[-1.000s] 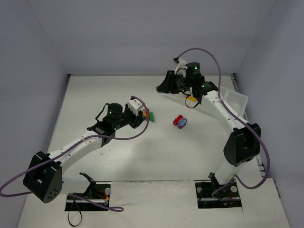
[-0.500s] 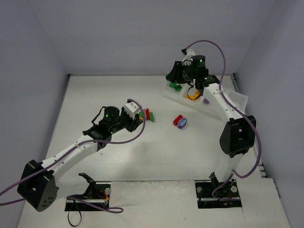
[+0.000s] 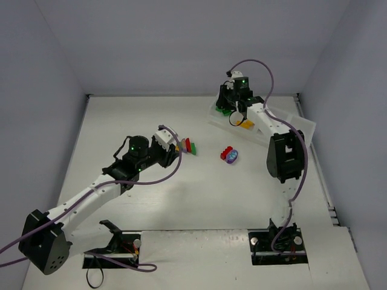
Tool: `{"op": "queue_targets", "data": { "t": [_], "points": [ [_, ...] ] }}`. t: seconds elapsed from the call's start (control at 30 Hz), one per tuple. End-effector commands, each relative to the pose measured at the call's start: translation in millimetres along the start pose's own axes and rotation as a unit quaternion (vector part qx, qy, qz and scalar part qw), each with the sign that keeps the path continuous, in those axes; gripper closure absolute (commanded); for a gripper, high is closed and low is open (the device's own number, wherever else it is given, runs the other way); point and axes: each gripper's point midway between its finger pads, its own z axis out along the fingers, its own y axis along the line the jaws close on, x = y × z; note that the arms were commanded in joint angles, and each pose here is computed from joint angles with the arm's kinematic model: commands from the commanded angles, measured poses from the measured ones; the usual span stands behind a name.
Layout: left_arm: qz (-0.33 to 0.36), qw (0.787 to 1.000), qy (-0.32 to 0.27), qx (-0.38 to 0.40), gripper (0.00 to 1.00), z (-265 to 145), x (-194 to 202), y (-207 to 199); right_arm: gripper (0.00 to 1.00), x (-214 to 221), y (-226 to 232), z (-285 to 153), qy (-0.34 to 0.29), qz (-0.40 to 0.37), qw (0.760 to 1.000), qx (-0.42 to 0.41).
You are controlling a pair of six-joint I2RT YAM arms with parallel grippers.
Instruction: Sort the legos into containers by color
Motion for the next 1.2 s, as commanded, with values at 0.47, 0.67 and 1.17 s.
{"op": "queue_targets", "data": {
  "t": [0.47, 0.67, 1.17],
  "points": [
    [0.044, 0.996, -0.078, 0.003, 1.0, 1.3, -44.6, 2.9, 0.3, -53.7, 23.4, -26.6, -0.065, 0.001, 0.997, -0.032],
    [0.092, 0.991, -0.099, 0.012, 1.0, 5.6, -64.6, 3.6, 0.38, -42.5, 98.1, -96.1, -0.016, 0.018, 0.975, -0.22],
    [0.127, 0.985, -0.113, 0.024, 0.99, 22.4, -89.9, 6.0, 0.34, 41.4, 214.5, -180.2, 0.096, 0.0, 0.91, -0.402]
  ]
}}
